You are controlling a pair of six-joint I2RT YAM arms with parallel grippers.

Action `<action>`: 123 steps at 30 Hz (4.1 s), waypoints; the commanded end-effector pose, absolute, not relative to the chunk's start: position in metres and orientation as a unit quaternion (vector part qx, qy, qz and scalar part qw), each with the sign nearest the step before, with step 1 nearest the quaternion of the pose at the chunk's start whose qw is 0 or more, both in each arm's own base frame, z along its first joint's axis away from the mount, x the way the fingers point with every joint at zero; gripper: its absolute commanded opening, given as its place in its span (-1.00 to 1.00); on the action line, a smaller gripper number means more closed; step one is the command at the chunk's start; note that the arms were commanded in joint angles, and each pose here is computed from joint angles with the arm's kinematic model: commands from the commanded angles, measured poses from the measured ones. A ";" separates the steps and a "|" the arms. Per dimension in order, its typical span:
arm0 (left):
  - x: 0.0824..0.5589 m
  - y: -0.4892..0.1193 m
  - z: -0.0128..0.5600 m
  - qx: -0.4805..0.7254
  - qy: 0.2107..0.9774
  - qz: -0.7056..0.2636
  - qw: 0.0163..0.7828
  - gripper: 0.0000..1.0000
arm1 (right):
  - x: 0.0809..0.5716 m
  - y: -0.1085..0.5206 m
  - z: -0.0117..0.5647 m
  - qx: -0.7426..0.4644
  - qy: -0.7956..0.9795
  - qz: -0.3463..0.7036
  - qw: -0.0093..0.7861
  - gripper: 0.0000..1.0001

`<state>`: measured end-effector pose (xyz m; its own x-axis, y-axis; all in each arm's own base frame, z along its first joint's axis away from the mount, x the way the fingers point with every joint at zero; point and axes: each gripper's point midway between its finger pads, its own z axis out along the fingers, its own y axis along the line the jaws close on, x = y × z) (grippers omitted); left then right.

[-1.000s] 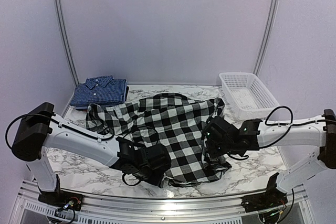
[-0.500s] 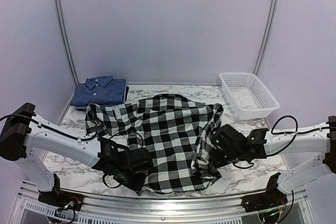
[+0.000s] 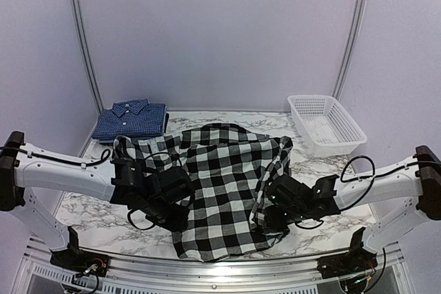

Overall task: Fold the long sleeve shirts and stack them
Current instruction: Flatten out the crumpled shirt at the center of the board.

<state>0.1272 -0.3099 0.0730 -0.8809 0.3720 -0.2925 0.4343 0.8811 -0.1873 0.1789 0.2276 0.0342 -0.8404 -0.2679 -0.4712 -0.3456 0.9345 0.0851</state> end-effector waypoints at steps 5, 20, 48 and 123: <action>0.137 -0.276 0.044 0.178 0.974 -0.096 0.099 -0.40 | 0.184 0.234 0.032 -0.144 0.957 0.071 0.241 -0.42; 0.124 -0.277 0.026 0.129 0.974 -0.173 0.072 -0.25 | 0.201 0.161 0.080 -0.057 0.956 -0.021 0.286 -0.80; 0.125 -0.305 0.006 0.084 0.980 -0.171 0.055 -1.00 | 0.181 0.184 0.053 -0.086 0.962 0.008 0.260 0.19; 0.107 -0.177 0.008 0.057 0.994 -0.088 0.034 -1.00 | 0.096 0.184 0.055 -0.064 0.979 -0.012 0.195 -1.00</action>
